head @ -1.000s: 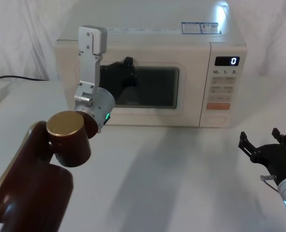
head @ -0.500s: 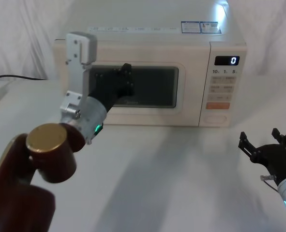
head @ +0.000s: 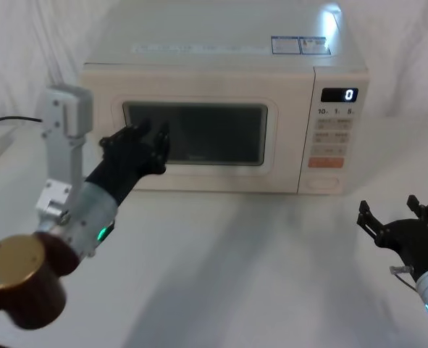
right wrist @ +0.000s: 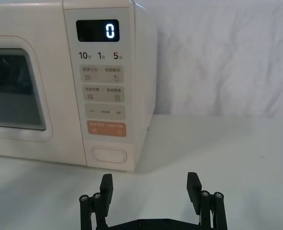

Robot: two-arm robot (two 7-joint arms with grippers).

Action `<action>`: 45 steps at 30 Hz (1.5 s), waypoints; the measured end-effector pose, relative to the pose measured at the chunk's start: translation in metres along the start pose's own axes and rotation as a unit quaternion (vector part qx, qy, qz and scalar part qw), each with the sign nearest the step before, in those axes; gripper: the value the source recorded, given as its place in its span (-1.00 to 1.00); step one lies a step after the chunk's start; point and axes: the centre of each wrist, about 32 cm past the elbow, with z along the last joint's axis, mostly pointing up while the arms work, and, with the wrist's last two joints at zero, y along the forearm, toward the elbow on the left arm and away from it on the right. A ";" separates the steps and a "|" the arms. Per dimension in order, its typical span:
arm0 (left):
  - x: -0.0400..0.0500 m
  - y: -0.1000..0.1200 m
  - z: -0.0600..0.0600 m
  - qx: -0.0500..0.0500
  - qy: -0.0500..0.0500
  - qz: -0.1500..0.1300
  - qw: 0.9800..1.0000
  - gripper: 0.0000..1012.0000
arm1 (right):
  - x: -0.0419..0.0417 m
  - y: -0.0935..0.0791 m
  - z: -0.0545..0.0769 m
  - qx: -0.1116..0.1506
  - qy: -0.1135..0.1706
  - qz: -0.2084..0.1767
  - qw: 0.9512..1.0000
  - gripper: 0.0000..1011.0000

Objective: Press the button to open the microwave door with one hand; close the microwave door with the other hand.

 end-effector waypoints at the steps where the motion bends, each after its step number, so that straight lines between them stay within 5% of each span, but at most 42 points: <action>1: 0.0008 0.003 0.000 0.000 -0.001 -0.001 1.000 -0.35 | 0.0000 0.000 0.000 0.000 0.000 0.000 1.000 0.98; 18: 0.0061 0.042 -0.005 -0.008 -0.004 -0.003 1.000 0.70 | 0.0000 0.000 0.000 0.000 0.000 0.000 1.000 0.98; 23: 0.0072 0.052 -0.018 0.001 0.011 0.014 1.000 0.98 | 0.0000 0.000 0.000 0.000 0.000 0.000 1.000 0.98; 34: 0.0111 0.070 -0.048 0.024 0.032 0.037 0.998 0.98 | 0.0000 0.000 0.000 0.000 0.000 0.000 1.000 0.98; 45: 0.0116 0.081 -0.069 0.041 0.039 0.056 0.997 0.98 | 0.0000 0.000 0.000 0.000 0.000 0.000 1.000 0.98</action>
